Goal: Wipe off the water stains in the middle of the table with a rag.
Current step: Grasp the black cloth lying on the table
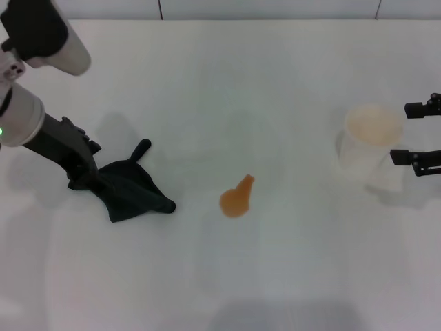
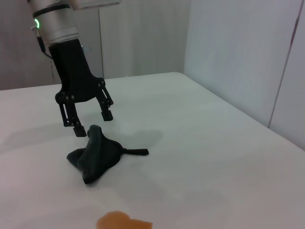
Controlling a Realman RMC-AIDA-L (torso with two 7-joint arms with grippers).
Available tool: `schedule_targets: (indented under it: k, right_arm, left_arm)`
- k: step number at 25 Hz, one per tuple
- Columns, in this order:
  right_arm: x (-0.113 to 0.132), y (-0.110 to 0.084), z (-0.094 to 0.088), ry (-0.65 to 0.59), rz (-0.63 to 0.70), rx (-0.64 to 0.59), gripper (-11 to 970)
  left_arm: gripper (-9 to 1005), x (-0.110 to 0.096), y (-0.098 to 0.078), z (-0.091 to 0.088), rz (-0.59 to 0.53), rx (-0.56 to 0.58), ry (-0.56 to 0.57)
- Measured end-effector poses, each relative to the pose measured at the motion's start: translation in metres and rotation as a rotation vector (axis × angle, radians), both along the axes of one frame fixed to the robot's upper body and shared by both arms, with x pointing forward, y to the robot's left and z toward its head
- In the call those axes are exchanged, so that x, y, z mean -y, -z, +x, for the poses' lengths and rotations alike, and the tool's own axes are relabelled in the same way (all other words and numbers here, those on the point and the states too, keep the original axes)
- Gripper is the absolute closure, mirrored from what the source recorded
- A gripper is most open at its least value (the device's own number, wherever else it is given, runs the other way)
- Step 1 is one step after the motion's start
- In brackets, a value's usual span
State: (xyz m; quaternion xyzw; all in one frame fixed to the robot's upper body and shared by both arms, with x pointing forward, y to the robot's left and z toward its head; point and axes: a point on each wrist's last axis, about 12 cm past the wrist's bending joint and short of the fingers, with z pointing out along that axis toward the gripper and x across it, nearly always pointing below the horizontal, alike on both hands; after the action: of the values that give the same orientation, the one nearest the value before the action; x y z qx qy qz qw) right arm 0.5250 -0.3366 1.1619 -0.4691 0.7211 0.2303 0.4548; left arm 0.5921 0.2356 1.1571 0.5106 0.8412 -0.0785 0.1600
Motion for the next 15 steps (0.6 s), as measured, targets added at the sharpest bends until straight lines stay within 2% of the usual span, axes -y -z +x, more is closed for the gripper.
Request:
schedule_targets:
  k: [6,15]
  right_arm:
    - [0.001,0.0,-0.001,0.003,0.005,0.001,115]
    - [-0.001,-0.001,-0.001,-0.004,0.01,0.004,115]
  left_arm:
    - [156,0.004,0.008,-0.004,0.027,0.015,0.024]
    - [164,0.005,0.013,-0.009,-0.013,-0.004,0.021]
